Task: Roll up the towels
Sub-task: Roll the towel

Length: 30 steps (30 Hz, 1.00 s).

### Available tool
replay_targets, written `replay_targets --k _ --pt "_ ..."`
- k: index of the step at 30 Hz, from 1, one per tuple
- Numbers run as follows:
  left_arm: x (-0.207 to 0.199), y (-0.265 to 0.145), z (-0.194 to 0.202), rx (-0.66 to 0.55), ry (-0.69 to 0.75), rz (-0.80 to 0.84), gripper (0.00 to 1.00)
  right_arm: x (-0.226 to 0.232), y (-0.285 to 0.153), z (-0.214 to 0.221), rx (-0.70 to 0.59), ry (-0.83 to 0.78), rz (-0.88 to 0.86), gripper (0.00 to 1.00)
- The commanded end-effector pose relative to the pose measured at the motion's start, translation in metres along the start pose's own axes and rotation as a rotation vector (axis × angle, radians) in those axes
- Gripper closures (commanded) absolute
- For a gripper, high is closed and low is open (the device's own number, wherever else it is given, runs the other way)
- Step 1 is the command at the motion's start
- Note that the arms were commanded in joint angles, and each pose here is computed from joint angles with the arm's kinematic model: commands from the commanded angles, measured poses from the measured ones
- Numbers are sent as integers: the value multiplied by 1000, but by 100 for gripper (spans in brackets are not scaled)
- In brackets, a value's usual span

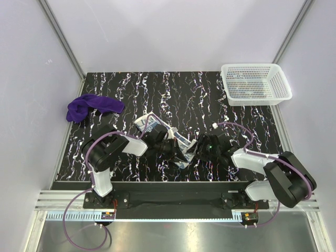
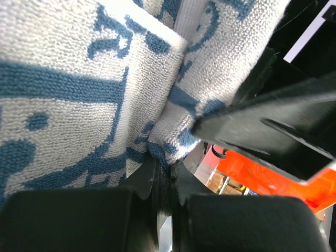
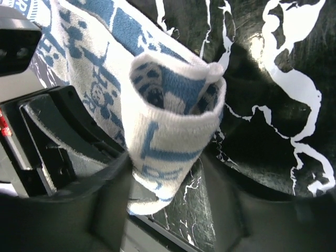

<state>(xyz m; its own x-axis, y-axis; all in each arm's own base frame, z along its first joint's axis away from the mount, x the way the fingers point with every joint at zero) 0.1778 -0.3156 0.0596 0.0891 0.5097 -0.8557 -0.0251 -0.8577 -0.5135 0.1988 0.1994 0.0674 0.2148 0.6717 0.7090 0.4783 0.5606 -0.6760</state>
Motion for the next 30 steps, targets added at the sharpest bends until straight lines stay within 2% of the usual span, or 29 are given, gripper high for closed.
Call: replay_targets --k 1,3,5,10,11,15,16,18,19,22,25,26,27,28,30 --pt "-1 0 0 13 0 31 100 2 7 -5 -40 -10 -18 43" --pt "0 0 1 15 -3 32 100 1 7 -4 -36 -10 -16 48" --pt "1 0 0 12 -3 32 100 -2 8 -3 -35 -11 -10 56" --pt "5 -3 0 9 13 -14 98 -3 6 -2 -25 -23 -2 66" --pt "0 -5 -3 -6 67 -25 95 -3 5 -2 -18 -23 11 67" --pt "7 -19 -5 -36 130 -190 78 1 0 -3 -1 -41 36 72" --pt "7 -22 -6 -41 143 -210 70 2 -1 -3 7 -47 38 73" --pt "8 -30 -5 -58 176 -258 64 5 -3 -3 20 -59 49 74" --pt "8 -32 -6 -67 185 -270 57 6 -3 -3 25 -62 52 75" --pt "8 -40 -5 -87 223 -308 50 6 -5 -1 53 -81 79 76" --pt "-3 -46 -5 -142 322 -351 48 8 -5 1 82 -99 97 76" --pt "-17 -51 -7 -179 401 -348 48 10 -6 1 91 -104 100 76" --pt "-16 -56 -10 -232 444 -429 48 10 -4 2 106 -108 111 76" --pt "-26 -53 -1 -237 513 -445 48 11 -4 3 121 -119 116 76" --pt "-43 -62 -6 -336 632 -516 48 13 -3 4 151 -130 140 76"
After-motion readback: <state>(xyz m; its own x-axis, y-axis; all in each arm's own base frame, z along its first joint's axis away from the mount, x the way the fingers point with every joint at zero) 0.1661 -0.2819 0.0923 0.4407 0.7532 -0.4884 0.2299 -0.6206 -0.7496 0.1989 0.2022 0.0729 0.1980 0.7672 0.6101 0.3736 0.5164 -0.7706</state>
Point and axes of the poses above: each gripper's point midway between its finger pads, its own y axis out along the fingers, its own x axis along the line the jaws close on, z = x × y, the point moved 5 cm from there along -y, back along the fingers, and after that the axes turned 5 degrees about y, right-handed, at the moved point
